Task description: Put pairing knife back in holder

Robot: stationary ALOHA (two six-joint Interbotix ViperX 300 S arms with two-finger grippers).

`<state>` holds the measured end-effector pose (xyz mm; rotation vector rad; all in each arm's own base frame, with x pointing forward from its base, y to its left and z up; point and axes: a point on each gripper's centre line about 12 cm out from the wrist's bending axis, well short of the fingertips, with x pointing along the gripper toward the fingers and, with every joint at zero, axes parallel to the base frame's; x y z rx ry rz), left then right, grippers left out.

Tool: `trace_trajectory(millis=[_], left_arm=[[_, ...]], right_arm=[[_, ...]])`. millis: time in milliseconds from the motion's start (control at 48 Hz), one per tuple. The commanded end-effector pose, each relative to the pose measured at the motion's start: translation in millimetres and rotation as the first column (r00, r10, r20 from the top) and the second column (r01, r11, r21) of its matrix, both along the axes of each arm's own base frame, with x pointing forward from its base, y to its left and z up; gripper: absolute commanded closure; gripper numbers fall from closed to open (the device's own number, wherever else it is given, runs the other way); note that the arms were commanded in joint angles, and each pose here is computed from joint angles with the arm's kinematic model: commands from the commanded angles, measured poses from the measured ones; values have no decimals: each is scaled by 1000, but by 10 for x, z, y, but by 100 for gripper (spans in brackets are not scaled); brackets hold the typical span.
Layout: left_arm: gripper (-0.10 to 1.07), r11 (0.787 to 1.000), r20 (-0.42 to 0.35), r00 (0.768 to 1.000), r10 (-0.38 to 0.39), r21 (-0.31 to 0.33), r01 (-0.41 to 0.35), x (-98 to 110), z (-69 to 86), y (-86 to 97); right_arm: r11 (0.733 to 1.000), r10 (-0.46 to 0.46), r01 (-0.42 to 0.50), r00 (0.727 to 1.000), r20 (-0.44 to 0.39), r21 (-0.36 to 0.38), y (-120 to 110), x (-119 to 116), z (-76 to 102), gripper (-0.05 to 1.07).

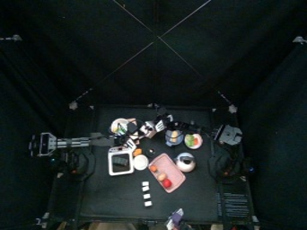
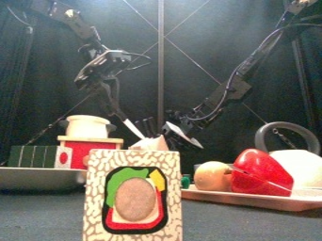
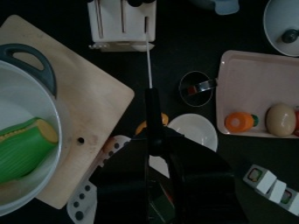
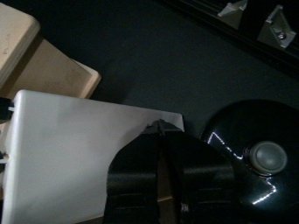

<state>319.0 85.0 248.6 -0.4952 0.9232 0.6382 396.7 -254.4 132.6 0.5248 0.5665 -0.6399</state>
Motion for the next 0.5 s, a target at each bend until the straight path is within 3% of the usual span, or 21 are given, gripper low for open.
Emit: trace_trajectory(millis=[0,479], left_arm=[[61,1000,35,999,5,12,-5,42,124,38],[61,1000,27,1000,7,13,-8,108,102,68]], right_arm=[[1000,2,-1,999,37,-20,-37,43,170,82],[1000,9,-9,999,38,-14,-27,48,162,82]])
